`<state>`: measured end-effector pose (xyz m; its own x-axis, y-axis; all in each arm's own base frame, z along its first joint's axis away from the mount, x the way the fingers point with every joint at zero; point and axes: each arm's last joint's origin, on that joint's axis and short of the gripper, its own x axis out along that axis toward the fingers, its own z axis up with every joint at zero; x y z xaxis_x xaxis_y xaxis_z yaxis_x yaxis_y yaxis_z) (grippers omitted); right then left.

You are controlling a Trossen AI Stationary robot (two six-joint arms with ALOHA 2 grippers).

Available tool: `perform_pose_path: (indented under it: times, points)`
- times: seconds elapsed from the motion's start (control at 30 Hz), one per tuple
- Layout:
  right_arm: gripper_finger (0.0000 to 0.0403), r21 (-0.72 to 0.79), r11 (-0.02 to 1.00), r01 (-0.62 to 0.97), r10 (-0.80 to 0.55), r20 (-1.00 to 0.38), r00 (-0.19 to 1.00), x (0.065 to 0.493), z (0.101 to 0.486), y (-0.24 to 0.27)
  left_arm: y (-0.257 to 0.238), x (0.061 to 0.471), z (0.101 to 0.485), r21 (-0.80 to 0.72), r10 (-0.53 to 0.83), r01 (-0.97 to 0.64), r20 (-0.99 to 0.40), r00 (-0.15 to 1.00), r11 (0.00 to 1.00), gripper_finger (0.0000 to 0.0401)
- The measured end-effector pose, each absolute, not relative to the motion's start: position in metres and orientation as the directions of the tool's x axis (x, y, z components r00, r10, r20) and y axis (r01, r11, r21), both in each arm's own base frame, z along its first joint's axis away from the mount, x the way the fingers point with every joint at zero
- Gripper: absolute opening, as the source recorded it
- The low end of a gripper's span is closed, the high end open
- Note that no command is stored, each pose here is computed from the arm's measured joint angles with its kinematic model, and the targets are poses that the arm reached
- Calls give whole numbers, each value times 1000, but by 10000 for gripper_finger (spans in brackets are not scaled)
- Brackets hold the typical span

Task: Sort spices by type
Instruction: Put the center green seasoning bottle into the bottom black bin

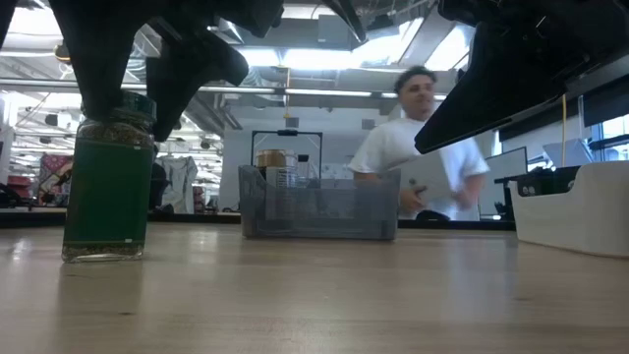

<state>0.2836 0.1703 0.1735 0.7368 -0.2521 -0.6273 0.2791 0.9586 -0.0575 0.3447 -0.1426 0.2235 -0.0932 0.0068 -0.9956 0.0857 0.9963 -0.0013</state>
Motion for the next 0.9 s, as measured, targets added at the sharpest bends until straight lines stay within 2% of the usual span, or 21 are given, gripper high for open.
perform_pose_path:
  times: [0.23,0.6,0.77,0.9]
  points:
    - [241,-58,958,279,-253,-627,737,284,173,170,-143,337,238,0,7,86,-997,-76,996,284]
    - [241,-56,959,278,-250,-628,737,284,173,170,-154,295,298,146,131,66,-971,199,987,285]
    - [241,-48,960,275,-243,-629,738,284,174,171,-163,268,304,229,211,27,-930,302,973,285]
    - [241,-29,961,276,-234,-617,751,285,175,172,-172,249,298,233,222,-10,-909,352,972,285]
